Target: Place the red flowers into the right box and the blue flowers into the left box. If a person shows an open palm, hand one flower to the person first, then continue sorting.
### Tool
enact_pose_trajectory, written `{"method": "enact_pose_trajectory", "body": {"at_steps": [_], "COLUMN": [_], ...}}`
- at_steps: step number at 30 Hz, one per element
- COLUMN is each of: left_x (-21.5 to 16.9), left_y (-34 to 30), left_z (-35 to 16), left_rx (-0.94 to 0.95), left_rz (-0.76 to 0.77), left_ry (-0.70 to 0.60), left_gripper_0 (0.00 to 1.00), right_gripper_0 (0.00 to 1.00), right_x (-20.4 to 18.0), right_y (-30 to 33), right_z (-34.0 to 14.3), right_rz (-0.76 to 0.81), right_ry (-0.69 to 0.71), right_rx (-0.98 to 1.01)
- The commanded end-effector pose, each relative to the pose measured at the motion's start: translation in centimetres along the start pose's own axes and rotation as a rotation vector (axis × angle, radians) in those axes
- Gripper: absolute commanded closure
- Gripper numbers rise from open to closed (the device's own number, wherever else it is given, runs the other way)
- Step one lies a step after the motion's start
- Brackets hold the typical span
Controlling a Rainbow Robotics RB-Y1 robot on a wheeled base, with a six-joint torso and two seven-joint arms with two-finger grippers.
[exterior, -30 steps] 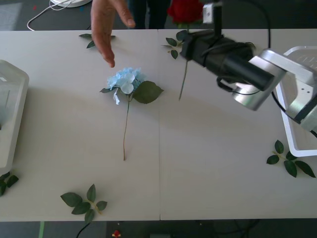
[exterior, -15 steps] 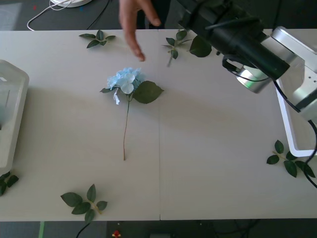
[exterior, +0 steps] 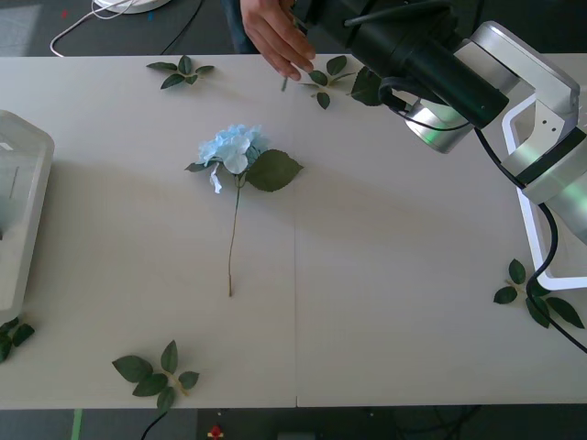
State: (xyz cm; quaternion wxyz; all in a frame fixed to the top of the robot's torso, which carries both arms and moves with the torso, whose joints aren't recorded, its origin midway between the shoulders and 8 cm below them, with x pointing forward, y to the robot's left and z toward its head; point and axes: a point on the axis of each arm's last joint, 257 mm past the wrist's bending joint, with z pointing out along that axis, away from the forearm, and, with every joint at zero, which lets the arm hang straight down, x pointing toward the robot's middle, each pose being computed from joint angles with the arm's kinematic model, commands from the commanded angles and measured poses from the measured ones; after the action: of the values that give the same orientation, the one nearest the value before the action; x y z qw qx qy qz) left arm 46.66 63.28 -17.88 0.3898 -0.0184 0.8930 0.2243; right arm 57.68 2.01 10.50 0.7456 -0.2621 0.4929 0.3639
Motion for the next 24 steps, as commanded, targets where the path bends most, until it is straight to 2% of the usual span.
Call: {"method": "enact_pose_trajectory", "body": {"at_steps": [1,2,3,4,5,6,18,24], "left_x": [-1.0,-1.0,-1.0,-1.0,-1.0,-1.0,-1.0,-1.0], "left_y": [1.5,1.5,1.5,1.5,1.5,1.5,1.5,1.5], "left_z": [-0.6,-0.6,-0.6,-0.6,-0.6,-0.6,-0.6,-0.6], "left_rx": [-0.034,-0.034,-0.034,-0.034,-0.034,-0.034,-0.034,-0.034], "left_rz": [0.082,0.082,0.082,0.082,0.082,0.082,0.082,0.082], "left_ry": [-0.017,-0.017,-0.017,-0.017,-0.017,-0.017,-0.017,-0.017], "left_gripper_0": [1.0,1.0,1.0,1.0,1.0,1.0,1.0,1.0], "right_gripper_0": [1.0,0.79,0.48,0.31,0.05,0.0,0.0,0.0], "right_x": [-3.8,-3.8,-3.9,-3.8,-3.7,-3.7,-3.4,-2.6], "right_y": [3.2,3.4,3.4,3.2,3.4,3.3,2.9,1.6], "right_z": [2.1,2.2,2.2,2.1,2.1,2.2,2.1,2.2], "right_rz": [-0.041,-0.031,-0.019,-0.018,-0.02,-0.02,-0.02,0.024], "right_ry": [-0.072,-0.073,-0.076,-0.074,-0.073,-0.071,-0.061,0.005], "right_rx": [-0.069,-0.07,-0.07,-0.067,-0.069,-0.068,-0.053,0.044]}}
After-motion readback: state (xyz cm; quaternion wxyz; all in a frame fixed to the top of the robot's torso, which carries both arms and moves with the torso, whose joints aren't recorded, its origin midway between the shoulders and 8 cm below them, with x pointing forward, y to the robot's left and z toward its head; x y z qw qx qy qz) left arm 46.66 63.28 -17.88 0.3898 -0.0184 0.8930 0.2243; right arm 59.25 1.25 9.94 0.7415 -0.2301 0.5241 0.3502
